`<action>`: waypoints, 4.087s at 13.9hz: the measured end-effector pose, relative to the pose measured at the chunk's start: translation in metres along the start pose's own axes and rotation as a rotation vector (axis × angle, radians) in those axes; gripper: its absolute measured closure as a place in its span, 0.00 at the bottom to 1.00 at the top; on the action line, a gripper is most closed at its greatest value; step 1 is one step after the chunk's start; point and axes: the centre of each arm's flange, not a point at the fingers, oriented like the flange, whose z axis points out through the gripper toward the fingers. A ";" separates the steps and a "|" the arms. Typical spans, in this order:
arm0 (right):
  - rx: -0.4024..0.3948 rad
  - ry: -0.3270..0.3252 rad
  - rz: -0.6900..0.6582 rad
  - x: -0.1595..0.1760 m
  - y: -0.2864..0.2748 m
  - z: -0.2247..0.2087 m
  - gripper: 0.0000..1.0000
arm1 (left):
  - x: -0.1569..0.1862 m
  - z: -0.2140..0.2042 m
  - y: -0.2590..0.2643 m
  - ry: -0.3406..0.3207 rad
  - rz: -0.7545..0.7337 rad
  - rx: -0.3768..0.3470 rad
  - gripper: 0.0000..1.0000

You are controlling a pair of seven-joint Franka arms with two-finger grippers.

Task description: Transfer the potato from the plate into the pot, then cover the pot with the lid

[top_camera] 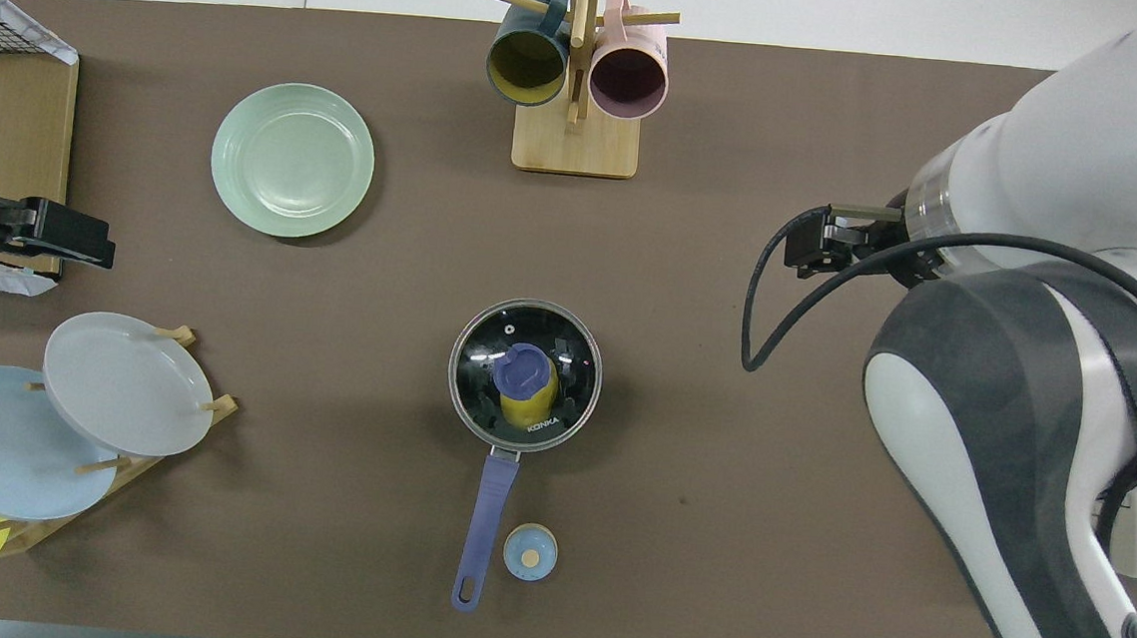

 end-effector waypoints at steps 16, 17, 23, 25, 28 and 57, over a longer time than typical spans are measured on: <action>0.002 -0.061 -0.008 0.018 0.135 -0.009 0.00 | 0.000 0.000 0.000 0.000 0.000 0.000 0.00; 0.002 -0.058 -0.020 0.016 0.129 -0.011 0.00 | 0.000 0.000 0.000 0.000 0.000 0.000 0.00; -0.001 -0.072 -0.032 -0.009 0.127 -0.011 0.00 | 0.000 0.000 0.000 0.000 0.000 0.000 0.00; -0.005 -0.074 -0.035 -0.017 0.130 -0.004 0.00 | 0.000 0.000 0.000 0.000 0.000 0.000 0.00; -0.054 -0.066 -0.051 -0.020 0.137 0.000 0.00 | 0.000 0.000 0.000 -0.003 0.000 0.000 0.00; -0.060 -0.068 -0.074 -0.021 0.132 0.001 0.00 | -0.001 0.002 -0.001 -0.011 -0.001 0.000 0.00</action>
